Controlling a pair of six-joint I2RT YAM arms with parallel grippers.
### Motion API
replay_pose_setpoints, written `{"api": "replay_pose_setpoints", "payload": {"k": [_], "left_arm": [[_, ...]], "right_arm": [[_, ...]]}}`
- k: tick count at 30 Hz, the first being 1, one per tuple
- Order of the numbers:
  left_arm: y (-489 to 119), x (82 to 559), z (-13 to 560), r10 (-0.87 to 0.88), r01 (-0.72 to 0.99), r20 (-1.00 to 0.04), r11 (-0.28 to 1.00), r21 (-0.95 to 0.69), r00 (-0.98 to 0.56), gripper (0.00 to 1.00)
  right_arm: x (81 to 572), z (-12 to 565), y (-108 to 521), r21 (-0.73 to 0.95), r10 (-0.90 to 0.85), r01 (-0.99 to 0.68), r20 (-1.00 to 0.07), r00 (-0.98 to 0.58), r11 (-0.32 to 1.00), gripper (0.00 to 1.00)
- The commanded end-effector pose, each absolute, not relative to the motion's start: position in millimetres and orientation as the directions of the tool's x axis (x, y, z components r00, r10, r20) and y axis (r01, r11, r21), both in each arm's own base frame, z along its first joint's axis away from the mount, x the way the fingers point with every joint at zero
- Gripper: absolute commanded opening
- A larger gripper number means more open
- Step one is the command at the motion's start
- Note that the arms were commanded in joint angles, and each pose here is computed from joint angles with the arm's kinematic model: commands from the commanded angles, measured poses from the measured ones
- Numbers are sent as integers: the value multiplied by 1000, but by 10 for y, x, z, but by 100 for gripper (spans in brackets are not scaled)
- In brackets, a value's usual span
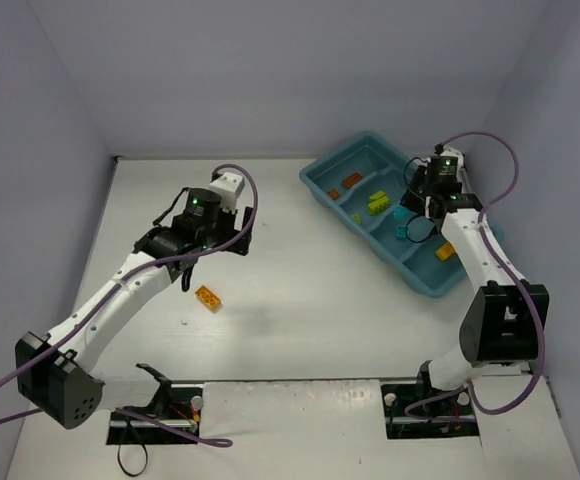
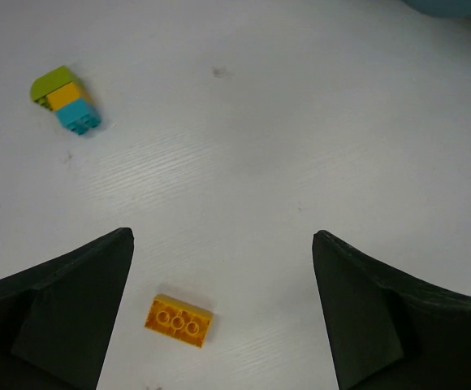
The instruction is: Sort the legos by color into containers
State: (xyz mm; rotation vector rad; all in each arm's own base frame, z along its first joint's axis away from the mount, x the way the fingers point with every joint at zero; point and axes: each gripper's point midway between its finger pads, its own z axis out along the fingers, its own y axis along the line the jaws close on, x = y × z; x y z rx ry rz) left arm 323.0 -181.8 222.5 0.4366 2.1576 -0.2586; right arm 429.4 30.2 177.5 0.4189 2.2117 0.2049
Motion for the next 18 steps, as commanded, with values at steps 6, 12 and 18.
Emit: {"api": "replay_pose_setpoints", "payload": {"k": [6,12,18], "left_arm": [[-1085,3193,2307,2,96,-816,993,-66,-578,85],[-877,3107,2229,-35,22,-801,998,-60,-597,85],[-715,3051,2184,-77,-37,-786,997,-68,-613,85]], "right_arm": [[4676,1687,-515,158,380,428,-775,-504,890,2],[4807,1391,-597,147,406,458,-735,-542,877,13],[4849,1406,-630,132,386,444,-739,-552,886,42]]}}
